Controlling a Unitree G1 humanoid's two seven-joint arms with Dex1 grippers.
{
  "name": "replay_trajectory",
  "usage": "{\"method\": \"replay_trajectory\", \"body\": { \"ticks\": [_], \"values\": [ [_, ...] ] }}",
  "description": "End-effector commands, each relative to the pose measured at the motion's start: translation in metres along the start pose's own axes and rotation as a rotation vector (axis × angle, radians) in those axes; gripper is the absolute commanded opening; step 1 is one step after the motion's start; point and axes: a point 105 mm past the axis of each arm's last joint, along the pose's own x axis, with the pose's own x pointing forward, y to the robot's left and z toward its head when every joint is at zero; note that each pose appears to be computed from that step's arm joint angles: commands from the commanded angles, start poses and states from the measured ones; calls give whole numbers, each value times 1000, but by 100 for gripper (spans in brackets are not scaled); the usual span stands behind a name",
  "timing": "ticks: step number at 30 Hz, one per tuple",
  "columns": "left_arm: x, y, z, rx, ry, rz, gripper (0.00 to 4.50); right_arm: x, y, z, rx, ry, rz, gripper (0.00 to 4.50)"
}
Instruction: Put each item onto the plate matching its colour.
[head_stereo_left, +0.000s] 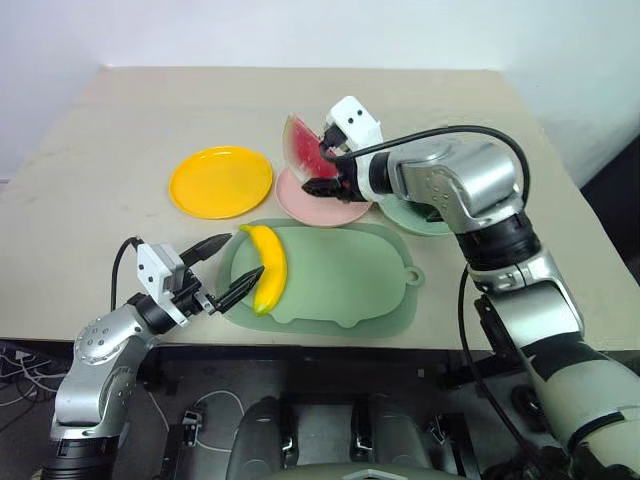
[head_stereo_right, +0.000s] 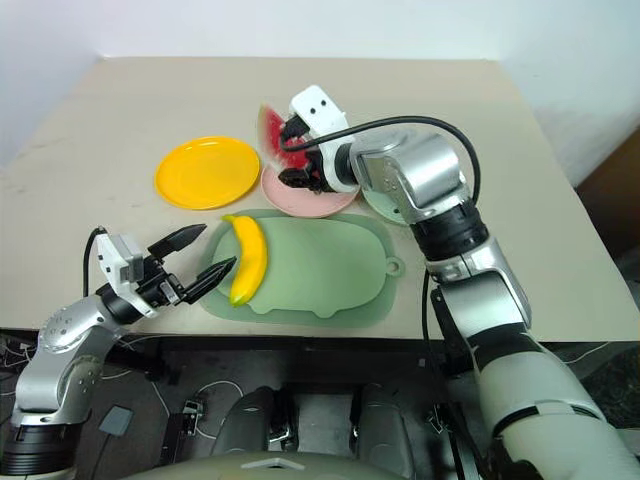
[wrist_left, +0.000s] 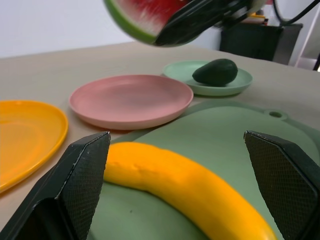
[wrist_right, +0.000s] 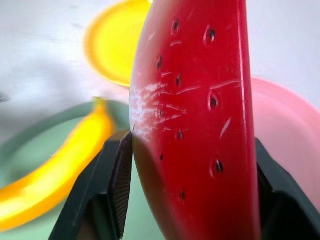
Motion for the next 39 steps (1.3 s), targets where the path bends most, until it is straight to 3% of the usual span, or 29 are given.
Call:
{"method": "replay_trajectory", "body": {
  "ticks": [1, 12, 19, 25, 31, 34, 39],
  "values": [
    [-2, -2, 12, 54, -29, 1, 450, 19, -17, 2, -72, -7, -81, 235],
    [-7, -2, 13, 69, -20, 23, 450, 46, -33, -31, -133, 98, -176, 235],
    [-12, 1, 11, 72, -12, 29, 450, 42, -32, -16, -133, 37, -146, 448],
    [-12, 4, 9, 70, -11, 22, 450, 22, -34, 0, -99, -47, -100, 448],
    [-12, 7, 6, 70, -11, 10, 450, -24, -24, 22, -82, -356, -58, 448],
    [-11, 10, 7, 72, -16, 8, 450, -52, -8, 22, -36, -473, 7, 448],
    [-7, 12, 11, 69, -41, 30, 450, -90, 19, 4, -43, -556, 82, 448]
  ]
}}
